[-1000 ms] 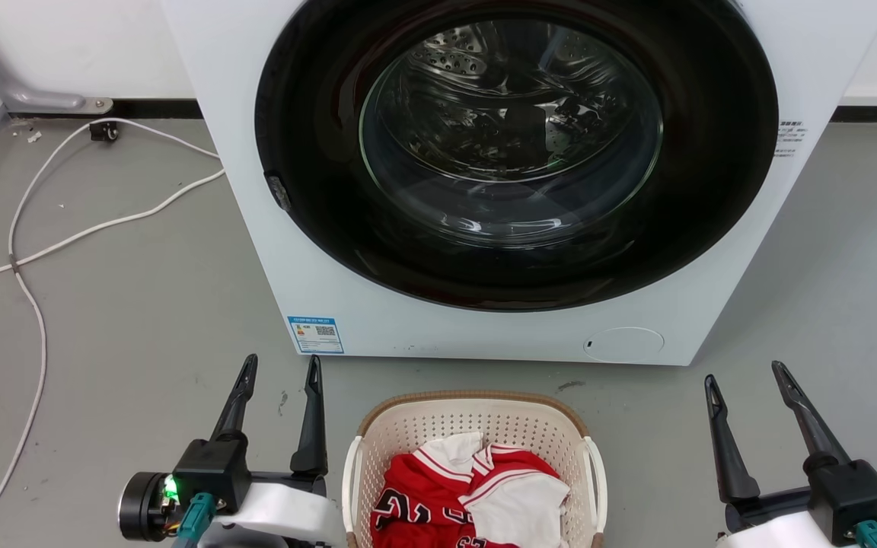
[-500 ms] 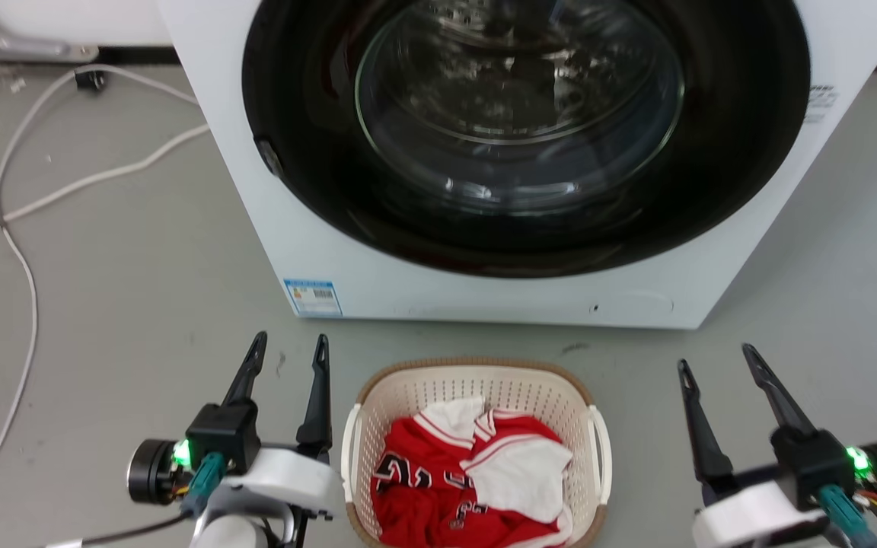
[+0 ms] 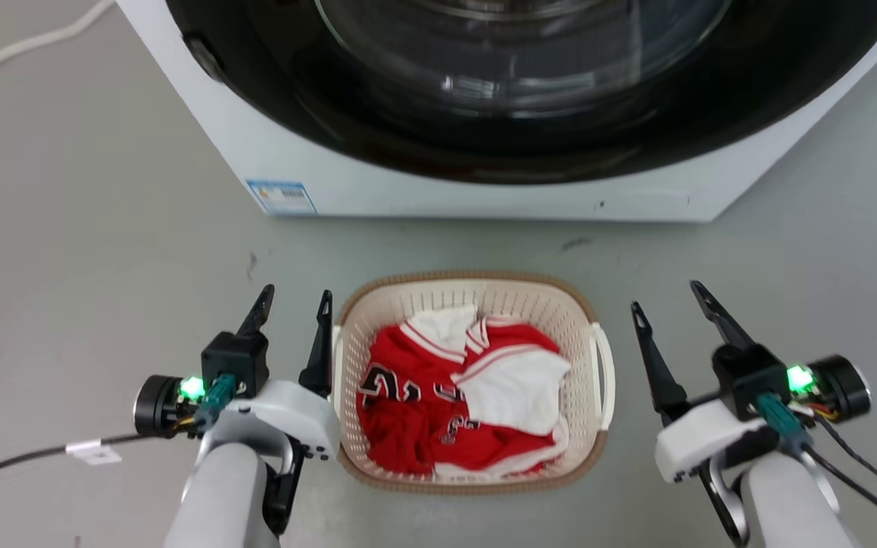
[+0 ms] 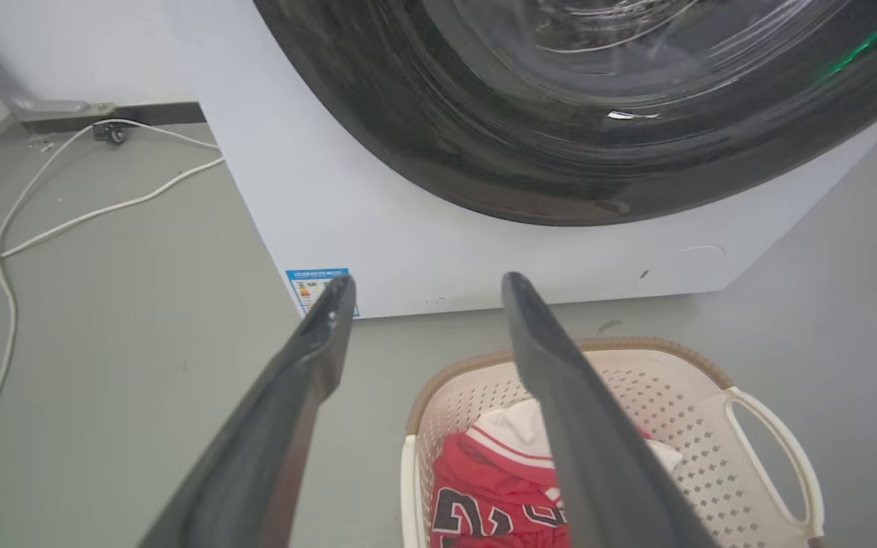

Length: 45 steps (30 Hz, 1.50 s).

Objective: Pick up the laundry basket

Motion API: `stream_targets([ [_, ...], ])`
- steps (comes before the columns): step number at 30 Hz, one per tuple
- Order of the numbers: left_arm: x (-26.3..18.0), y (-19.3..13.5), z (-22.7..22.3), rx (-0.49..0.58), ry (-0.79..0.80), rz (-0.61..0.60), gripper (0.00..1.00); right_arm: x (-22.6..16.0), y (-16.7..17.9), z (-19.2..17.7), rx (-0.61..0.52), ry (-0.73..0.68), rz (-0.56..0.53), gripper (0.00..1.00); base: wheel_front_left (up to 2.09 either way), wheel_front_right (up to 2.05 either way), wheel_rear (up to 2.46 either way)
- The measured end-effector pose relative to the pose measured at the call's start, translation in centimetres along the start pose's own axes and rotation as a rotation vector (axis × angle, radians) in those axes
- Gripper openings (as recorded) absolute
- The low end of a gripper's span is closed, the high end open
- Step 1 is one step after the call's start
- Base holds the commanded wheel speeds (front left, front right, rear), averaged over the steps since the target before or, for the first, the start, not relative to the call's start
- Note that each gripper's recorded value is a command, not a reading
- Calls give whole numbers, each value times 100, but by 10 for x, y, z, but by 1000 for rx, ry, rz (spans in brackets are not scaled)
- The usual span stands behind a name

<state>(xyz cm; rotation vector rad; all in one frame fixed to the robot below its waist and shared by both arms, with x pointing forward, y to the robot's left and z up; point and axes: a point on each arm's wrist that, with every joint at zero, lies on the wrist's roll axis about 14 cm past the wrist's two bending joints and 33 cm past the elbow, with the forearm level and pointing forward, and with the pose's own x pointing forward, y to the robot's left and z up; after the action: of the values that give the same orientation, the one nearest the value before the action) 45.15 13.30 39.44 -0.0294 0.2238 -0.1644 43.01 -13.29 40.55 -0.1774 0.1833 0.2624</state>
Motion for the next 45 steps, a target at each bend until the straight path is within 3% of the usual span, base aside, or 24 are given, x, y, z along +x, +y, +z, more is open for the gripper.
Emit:
stream_targets([
  [13,38,8,-98,17,270,-39,100,36,14,-93,36,246,70,100,0,0,0],
  [22,40,8,-154,29,424,-66,100,33,23,-158,67,432,101,100,0,0,0],
  [37,20,9,-231,10,663,-71,100,20,38,-222,113,621,138,100,0,0,0],
  [45,30,4,-248,20,698,-94,100,25,41,-248,127,686,148,100,0,0,0],
])
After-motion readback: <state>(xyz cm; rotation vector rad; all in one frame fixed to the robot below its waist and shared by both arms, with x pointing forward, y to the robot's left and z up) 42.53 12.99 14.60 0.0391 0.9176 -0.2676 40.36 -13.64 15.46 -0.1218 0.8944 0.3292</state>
